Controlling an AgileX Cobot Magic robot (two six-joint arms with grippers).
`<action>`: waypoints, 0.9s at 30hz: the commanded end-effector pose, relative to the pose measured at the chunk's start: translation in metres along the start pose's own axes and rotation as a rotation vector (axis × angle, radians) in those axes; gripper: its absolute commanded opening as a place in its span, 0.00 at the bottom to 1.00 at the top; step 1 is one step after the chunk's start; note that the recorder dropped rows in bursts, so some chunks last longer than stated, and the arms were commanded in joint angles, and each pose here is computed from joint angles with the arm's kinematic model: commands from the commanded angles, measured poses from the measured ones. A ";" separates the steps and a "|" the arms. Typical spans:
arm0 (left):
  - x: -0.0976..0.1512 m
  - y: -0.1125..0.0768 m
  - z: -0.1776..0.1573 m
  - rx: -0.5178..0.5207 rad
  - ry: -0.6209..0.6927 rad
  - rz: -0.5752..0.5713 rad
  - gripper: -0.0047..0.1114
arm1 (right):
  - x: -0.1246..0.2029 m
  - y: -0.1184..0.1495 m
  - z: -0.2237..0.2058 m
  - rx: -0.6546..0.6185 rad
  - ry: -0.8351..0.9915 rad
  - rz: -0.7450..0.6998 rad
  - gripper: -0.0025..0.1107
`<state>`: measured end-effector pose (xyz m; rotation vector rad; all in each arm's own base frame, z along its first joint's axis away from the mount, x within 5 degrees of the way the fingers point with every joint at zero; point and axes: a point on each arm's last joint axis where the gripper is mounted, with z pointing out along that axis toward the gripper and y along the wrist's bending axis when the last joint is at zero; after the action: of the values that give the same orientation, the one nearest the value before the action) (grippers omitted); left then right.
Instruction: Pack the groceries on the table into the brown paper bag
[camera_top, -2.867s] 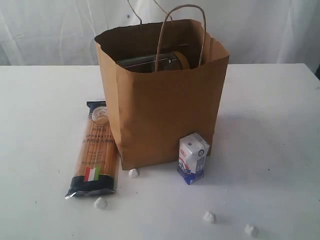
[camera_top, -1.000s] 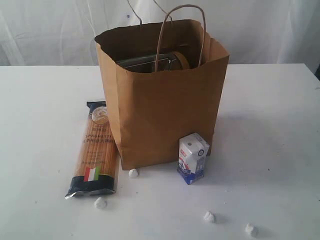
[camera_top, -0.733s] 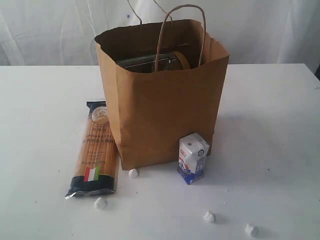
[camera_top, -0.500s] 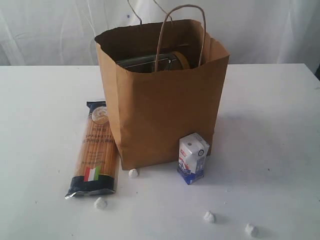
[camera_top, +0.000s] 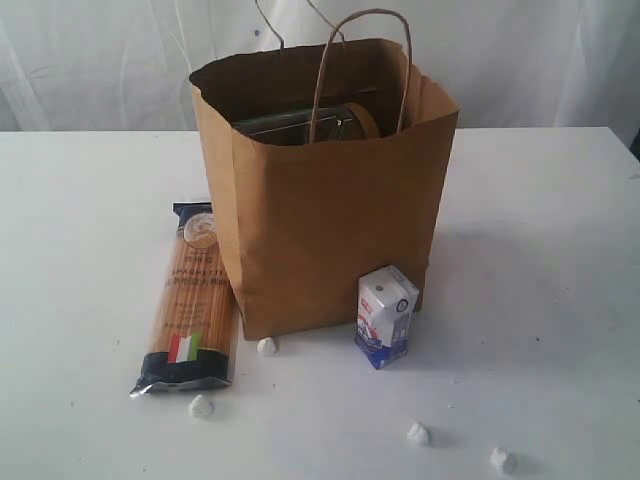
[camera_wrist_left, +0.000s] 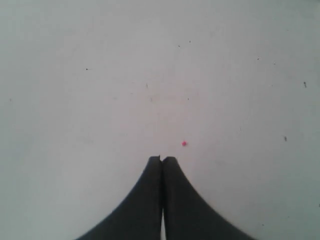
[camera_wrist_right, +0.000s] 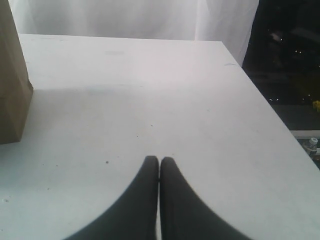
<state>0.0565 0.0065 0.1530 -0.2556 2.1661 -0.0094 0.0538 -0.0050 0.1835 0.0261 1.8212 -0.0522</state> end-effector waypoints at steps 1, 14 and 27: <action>-0.001 0.000 0.001 0.005 -0.029 -0.016 0.04 | 0.000 0.000 0.000 -0.007 -0.008 -0.001 0.02; -0.001 0.000 0.001 0.005 -0.028 -0.015 0.04 | -0.005 -0.005 0.000 0.070 -0.049 -0.562 0.02; -0.001 0.000 0.001 0.005 -0.028 -0.015 0.04 | -0.092 -0.032 -0.082 -0.652 -1.422 1.273 0.02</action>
<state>0.0582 0.0065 0.1553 -0.2523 2.1330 -0.0126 0.0222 -0.0231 0.2735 0.5678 0.5018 0.8917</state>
